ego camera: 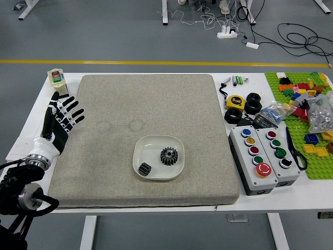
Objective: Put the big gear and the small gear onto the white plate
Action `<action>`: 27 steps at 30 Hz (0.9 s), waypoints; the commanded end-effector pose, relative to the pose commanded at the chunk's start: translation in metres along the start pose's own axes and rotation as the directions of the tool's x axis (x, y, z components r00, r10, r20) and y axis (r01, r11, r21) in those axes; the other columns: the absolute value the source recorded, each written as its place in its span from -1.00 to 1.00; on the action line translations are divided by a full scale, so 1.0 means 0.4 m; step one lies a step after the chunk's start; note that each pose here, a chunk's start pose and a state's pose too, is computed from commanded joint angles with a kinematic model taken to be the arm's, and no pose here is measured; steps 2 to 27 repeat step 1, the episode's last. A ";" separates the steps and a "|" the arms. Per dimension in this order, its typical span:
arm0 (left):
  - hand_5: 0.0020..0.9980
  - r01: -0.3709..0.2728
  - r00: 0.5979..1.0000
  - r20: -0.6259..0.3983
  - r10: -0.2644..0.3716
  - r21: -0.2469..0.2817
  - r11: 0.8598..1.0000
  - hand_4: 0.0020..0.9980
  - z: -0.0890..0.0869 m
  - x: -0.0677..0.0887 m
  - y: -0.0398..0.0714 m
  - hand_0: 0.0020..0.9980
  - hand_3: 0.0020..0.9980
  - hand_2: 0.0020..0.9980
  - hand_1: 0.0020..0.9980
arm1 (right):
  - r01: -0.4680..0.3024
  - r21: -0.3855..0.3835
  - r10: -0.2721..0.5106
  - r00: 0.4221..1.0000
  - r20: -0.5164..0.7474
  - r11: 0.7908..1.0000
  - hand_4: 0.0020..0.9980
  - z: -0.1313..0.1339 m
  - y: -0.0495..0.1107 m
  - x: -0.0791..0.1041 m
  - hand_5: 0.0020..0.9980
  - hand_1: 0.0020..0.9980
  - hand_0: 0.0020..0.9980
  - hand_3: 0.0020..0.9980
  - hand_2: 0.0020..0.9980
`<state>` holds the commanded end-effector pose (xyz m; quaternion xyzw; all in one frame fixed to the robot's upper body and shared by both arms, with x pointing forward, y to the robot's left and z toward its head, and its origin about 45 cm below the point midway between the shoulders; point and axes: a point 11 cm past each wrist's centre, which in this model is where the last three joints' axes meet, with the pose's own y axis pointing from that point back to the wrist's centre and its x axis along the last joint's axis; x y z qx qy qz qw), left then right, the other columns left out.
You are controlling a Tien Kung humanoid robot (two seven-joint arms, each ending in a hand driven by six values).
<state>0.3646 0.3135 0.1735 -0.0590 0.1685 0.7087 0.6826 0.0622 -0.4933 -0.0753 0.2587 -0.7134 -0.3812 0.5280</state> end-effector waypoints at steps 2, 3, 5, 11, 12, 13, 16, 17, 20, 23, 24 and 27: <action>0.84 0.000 1.000 0.000 0.000 0.000 1.000 0.74 0.000 0.000 0.000 0.57 0.64 0.76 0.58 | 0.000 0.000 0.000 1.000 -0.001 1.000 0.53 0.000 0.000 0.000 0.43 0.22 0.20 0.14 0.40; 0.84 0.000 1.000 0.000 0.000 0.000 1.000 0.74 0.000 0.000 0.000 0.57 0.64 0.76 0.58 | 0.000 0.000 0.000 1.000 -0.001 1.000 0.53 0.000 0.000 0.000 0.43 0.22 0.20 0.14 0.40; 0.84 0.000 1.000 0.000 0.000 0.000 1.000 0.74 0.000 0.000 0.000 0.57 0.64 0.76 0.58 | 0.000 0.000 0.000 1.000 -0.001 1.000 0.53 0.000 0.000 0.000 0.43 0.22 0.20 0.14 0.40; 0.84 0.000 1.000 0.000 0.000 0.000 1.000 0.74 0.000 0.000 0.000 0.57 0.64 0.76 0.58 | 0.000 0.000 0.000 1.000 -0.001 1.000 0.53 0.000 0.000 0.000 0.43 0.22 0.20 0.14 0.40; 0.84 0.000 1.000 0.000 0.000 0.000 1.000 0.74 0.000 0.000 0.000 0.57 0.64 0.76 0.58 | 0.000 0.000 0.000 1.000 -0.001 1.000 0.53 0.000 0.000 0.000 0.43 0.22 0.20 0.14 0.40; 0.84 0.000 1.000 0.000 0.000 0.000 1.000 0.74 0.000 0.000 0.000 0.57 0.64 0.76 0.58 | 0.000 0.000 0.000 1.000 -0.001 1.000 0.53 0.000 0.000 0.000 0.43 0.22 0.20 0.14 0.40; 0.84 0.000 1.000 0.000 0.000 0.000 1.000 0.74 0.000 0.000 0.000 0.57 0.64 0.76 0.58 | 0.000 0.000 0.000 1.000 -0.001 1.000 0.53 0.000 0.000 0.000 0.43 0.22 0.20 0.14 0.40; 0.84 0.000 1.000 0.000 0.000 0.000 1.000 0.74 0.000 0.000 0.000 0.57 0.64 0.76 0.58 | 0.000 0.000 0.000 1.000 -0.001 1.000 0.53 0.000 0.000 0.000 0.43 0.22 0.20 0.14 0.40; 0.84 0.000 1.000 0.000 0.000 0.000 1.000 0.74 0.000 0.000 0.000 0.57 0.64 0.76 0.58 | 0.000 0.000 0.000 1.000 -0.001 1.000 0.53 0.000 0.000 0.000 0.43 0.22 0.20 0.14 0.40; 0.84 0.000 1.000 0.000 0.000 0.000 1.000 0.74 0.000 0.000 0.000 0.57 0.64 0.76 0.58 | 0.000 0.000 0.000 1.000 -0.001 1.000 0.53 0.000 0.000 0.000 0.43 0.22 0.20 0.14 0.40; 0.84 0.000 1.000 0.000 0.000 0.000 1.000 0.74 0.000 0.000 0.000 0.57 0.64 0.76 0.58 | 0.000 0.000 0.000 1.000 -0.001 1.000 0.53 0.000 0.000 0.000 0.43 0.22 0.20 0.14 0.40; 0.84 0.000 1.000 0.000 0.000 0.000 1.000 0.74 0.000 0.000 0.000 0.57 0.64 0.76 0.58 | 0.000 0.000 0.000 1.000 -0.001 1.000 0.53 0.000 0.000 0.000 0.43 0.22 0.20 0.14 0.40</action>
